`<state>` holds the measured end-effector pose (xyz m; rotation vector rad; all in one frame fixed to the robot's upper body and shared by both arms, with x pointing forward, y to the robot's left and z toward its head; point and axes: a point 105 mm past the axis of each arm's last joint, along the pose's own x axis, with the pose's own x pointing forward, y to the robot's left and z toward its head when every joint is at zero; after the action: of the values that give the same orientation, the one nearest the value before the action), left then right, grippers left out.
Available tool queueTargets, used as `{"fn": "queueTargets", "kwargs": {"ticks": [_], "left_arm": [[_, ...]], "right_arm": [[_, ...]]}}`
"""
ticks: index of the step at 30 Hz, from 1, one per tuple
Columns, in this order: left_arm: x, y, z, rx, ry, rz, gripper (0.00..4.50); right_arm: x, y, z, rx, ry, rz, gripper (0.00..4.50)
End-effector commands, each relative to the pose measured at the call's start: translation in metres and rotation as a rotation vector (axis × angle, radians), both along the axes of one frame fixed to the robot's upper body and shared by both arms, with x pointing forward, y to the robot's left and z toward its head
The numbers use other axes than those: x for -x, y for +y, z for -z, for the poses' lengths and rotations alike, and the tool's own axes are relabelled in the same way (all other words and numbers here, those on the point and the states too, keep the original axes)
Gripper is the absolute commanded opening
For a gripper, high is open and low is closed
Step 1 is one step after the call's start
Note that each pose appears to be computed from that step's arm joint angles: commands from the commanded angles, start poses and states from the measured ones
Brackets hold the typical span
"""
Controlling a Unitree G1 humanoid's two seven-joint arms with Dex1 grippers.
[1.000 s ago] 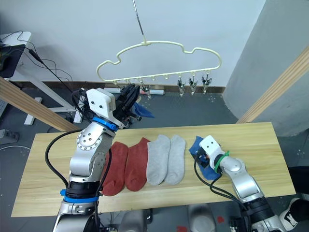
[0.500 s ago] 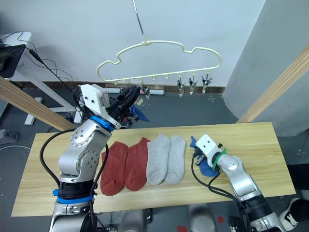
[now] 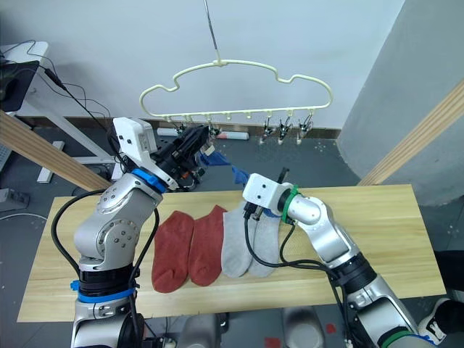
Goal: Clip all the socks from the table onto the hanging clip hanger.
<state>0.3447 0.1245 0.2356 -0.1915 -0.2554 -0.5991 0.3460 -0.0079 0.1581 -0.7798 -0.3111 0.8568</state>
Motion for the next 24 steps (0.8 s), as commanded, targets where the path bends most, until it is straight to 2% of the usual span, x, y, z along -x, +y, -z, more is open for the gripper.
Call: {"fn": "queueTargets", "kwargs": {"ticks": [1,24], "left_arm": [[0.009,-0.003,-0.016,0.012,-0.053,0.014,0.21],[0.010,-0.004,-0.012,0.005,-0.036,0.016,0.21]], "right_arm": [[0.004,0.013,-0.011,-0.019,-0.073,-0.040,0.00],[-0.001,0.040,-0.039,-0.159,-0.194,-0.047,0.00]]}}
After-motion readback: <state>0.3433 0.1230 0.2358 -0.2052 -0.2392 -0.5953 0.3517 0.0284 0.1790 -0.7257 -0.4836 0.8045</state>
